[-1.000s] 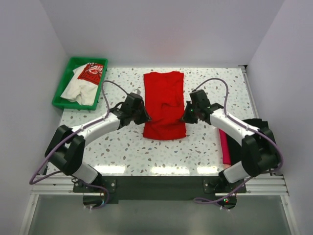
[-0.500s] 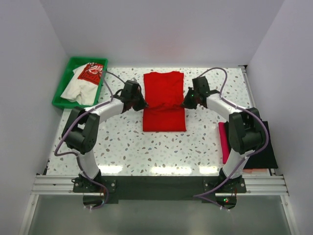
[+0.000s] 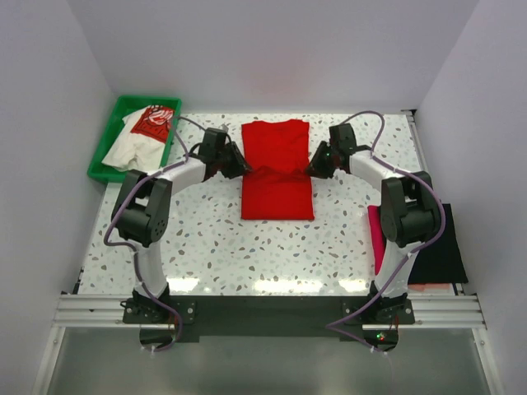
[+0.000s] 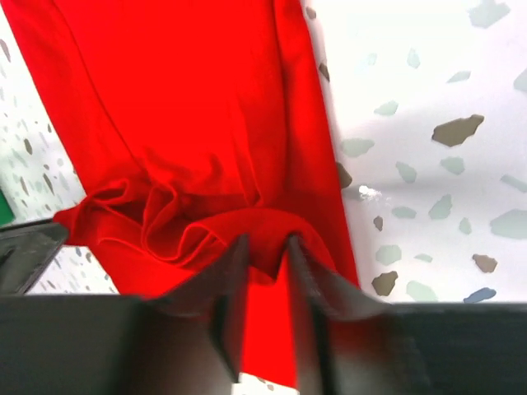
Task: Fold and stack the t-shirts
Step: Fold the tshirt
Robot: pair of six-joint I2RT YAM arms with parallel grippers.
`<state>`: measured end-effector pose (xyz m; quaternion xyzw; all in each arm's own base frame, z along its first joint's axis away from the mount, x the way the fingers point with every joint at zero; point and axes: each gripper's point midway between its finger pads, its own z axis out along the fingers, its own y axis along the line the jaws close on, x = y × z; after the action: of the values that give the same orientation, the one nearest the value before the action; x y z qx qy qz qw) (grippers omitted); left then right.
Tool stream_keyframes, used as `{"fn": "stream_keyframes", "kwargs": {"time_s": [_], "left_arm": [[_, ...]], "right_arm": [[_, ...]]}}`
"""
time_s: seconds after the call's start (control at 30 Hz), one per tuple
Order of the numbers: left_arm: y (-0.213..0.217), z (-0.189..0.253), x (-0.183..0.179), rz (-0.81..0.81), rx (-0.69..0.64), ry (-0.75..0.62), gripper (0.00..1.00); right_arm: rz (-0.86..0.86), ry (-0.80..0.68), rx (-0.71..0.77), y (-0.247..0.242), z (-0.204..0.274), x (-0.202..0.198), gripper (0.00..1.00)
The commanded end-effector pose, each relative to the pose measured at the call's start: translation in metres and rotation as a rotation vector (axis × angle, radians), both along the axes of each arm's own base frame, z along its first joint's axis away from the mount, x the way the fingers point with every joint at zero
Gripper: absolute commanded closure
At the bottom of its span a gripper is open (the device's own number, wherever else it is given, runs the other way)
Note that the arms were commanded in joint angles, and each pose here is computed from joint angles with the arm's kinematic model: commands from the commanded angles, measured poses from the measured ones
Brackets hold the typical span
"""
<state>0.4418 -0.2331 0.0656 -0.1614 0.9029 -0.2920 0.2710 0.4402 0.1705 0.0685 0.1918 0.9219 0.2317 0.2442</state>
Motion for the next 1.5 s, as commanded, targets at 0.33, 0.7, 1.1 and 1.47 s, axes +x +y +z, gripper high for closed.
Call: {"fn": "stream_keyframes", "kwargs": {"time_s": [0.33,0.7,1.1,1.47], "left_arm": [[0.013,0.067,0.004,-0.077,-0.085,-0.211,0.59],[-0.043,0.05,-0.019,-0.214,-0.09,-0.189,0.96],[-0.05,0.018,0.02,-0.239,-0.065,-0.131,0.97],[-0.02,-0.039,0.02,-0.178,-0.01,-0.022,0.97]], "right_arm": [[0.049,-0.192,-0.086,-0.005,0.062,0.003,0.45],[0.258,-0.201,-0.152,0.064,0.034,-0.029,0.74],[0.306,-0.17,-0.243,0.082,0.017,0.024,0.76],[0.325,-0.131,-0.296,0.081,-0.02,0.045,0.76]]}}
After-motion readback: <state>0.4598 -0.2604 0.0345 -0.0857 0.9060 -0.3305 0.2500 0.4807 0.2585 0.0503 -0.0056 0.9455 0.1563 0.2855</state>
